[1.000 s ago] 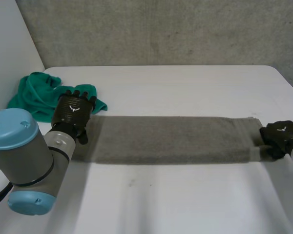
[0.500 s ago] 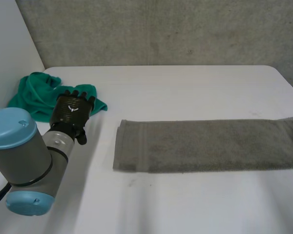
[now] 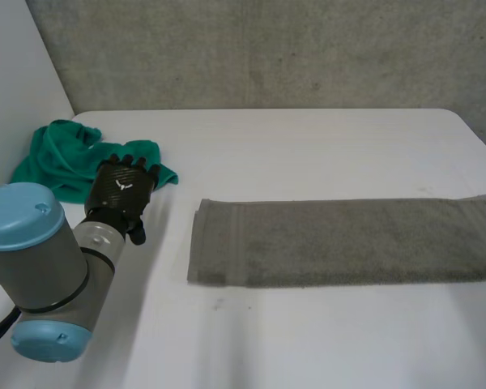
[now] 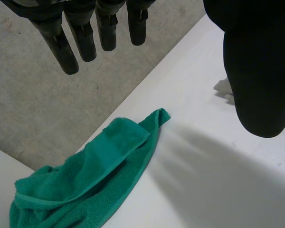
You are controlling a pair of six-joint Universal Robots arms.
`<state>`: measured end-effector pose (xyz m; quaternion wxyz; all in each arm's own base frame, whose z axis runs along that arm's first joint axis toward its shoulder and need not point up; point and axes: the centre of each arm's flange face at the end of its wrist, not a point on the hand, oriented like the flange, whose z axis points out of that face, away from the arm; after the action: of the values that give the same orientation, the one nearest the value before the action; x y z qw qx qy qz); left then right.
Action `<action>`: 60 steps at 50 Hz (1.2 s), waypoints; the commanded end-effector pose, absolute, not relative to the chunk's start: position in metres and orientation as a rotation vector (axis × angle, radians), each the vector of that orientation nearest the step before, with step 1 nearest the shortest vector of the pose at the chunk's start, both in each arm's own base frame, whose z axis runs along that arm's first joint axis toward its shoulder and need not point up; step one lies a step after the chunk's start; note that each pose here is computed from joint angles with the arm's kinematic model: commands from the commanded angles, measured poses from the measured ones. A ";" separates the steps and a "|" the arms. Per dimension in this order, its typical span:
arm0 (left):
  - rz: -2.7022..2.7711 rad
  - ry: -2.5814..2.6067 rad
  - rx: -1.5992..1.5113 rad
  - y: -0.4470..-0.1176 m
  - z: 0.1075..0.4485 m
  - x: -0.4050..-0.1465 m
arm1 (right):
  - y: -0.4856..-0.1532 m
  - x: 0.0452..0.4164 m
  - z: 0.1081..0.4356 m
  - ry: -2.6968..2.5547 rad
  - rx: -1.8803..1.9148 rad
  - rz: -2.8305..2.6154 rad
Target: Fold the laundry.
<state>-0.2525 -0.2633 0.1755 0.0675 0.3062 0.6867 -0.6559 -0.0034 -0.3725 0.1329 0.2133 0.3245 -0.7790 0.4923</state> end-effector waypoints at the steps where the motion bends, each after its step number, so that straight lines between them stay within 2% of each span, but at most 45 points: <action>1: -1.976 2.069 0.923 -0.263 0.175 -0.253 | -0.374 -0.004 0.124 -2.193 0.923 1.394; 23: -1.967 2.076 0.927 -0.262 0.173 -0.253 | -0.387 -0.011 0.110 -2.176 0.916 1.417; 32: -1.965 2.075 0.923 -0.262 0.173 -0.252 | -0.402 -0.064 0.130 -2.048 0.749 1.320; 39: -1.970 2.073 0.923 -0.262 0.174 -0.253 | -0.404 -0.063 0.146 -1.991 0.737 1.304; 41: -1.969 2.073 0.922 -0.262 0.175 -0.252 | -0.405 -0.037 0.160 -1.957 0.780 1.371; 42: -1.971 2.070 0.918 -0.262 0.176 -0.252 | -0.406 -0.006 0.172 -1.926 0.832 1.450; 45: -1.984 2.062 0.910 -0.262 0.179 -0.252 | -0.402 0.042 0.193 -1.872 0.899 1.588; 46: -1.991 2.057 0.909 -0.262 0.181 -0.253 | -0.396 0.073 0.202 -1.851 0.944 1.673; 49: -1.999 2.050 0.903 -0.262 0.183 -0.253 | -0.383 0.116 0.212 -1.818 1.031 1.788; 50: -2.013 2.039 0.897 -0.262 0.187 -0.253 | -0.371 0.147 0.216 -1.794 1.113 1.867; 53: -2.037 2.024 0.894 -0.260 0.193 -0.255 | -0.341 0.199 0.218 -1.762 1.295 1.983; 54: -2.048 2.019 0.900 -0.258 0.195 -0.257 | -0.317 0.230 0.215 -1.745 1.438 2.044; 56: -2.056 2.016 0.909 -0.255 0.196 -0.259 | -0.292 0.257 0.208 -1.730 1.580 2.082; 57: -2.059 2.015 0.914 -0.254 0.196 -0.261 | -0.268 0.277 0.201 -1.710 1.705 2.101; 60: -2.064 2.016 0.939 -0.249 0.195 -0.265 | -0.243 0.297 0.188 -1.701 1.836 2.102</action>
<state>-0.2578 -0.2570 0.1937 0.0635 0.2996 0.6694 -0.6769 0.2265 -0.3196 0.2126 0.0538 0.4683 -0.5770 0.6670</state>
